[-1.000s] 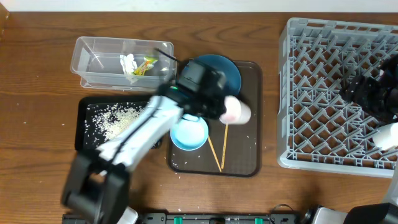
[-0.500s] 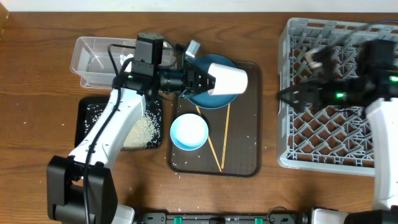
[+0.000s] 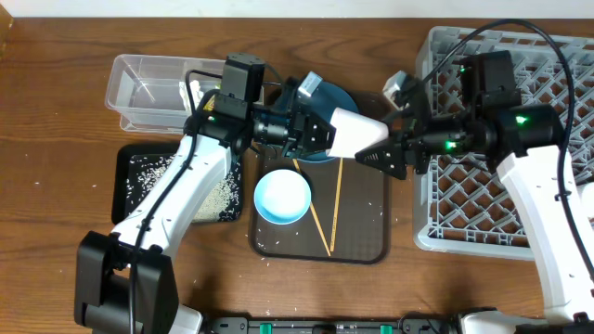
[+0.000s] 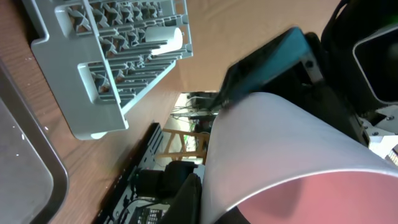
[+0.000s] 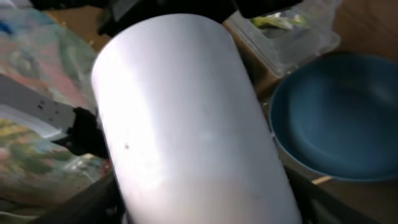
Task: Sort waste into correct bins and load items into the dishwasher rack
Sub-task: 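Carry the pink cup with right gripper over the grey rack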
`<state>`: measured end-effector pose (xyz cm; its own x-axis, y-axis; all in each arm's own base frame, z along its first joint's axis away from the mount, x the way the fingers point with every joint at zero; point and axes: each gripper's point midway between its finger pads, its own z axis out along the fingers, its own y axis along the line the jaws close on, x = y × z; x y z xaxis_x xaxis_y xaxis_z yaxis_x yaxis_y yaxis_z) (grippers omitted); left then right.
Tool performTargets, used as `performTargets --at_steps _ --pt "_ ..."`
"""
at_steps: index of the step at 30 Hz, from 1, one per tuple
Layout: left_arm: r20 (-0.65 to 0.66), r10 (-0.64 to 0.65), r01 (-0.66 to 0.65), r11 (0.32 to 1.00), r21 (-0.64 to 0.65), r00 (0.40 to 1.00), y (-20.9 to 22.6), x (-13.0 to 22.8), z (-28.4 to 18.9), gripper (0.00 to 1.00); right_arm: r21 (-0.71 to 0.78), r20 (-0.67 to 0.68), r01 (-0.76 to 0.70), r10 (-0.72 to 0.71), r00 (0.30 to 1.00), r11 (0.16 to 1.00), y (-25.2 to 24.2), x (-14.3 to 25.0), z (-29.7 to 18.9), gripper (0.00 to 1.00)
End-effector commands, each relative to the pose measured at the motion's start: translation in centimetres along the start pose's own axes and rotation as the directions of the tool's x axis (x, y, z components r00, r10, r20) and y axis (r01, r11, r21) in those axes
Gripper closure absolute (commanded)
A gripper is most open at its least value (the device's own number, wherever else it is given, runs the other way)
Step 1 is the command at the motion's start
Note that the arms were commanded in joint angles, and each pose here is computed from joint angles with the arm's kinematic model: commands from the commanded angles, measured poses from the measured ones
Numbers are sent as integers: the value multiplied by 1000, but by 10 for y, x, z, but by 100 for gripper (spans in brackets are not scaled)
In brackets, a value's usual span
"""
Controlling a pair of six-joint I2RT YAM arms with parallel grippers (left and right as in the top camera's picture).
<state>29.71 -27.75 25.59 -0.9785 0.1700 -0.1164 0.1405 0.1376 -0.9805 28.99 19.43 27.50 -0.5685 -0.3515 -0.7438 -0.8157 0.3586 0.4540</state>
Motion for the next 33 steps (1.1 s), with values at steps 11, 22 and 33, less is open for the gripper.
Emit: performTargets --at_steps 11,22,33 --pt "56 95 -86 986 -144 994 28 -8 0 44 295 -39 -181 201 979 938 -60 23 -27 88" --pt "229 111 112 621 -776 967 114 11 -104 32 846 365 -513 545 755 146 -158 89 -220 98" --pt "315 291 122 530 -839 903 64 24 -150 32 711 693 -604 508 512 -361 -191 173 -330 99"
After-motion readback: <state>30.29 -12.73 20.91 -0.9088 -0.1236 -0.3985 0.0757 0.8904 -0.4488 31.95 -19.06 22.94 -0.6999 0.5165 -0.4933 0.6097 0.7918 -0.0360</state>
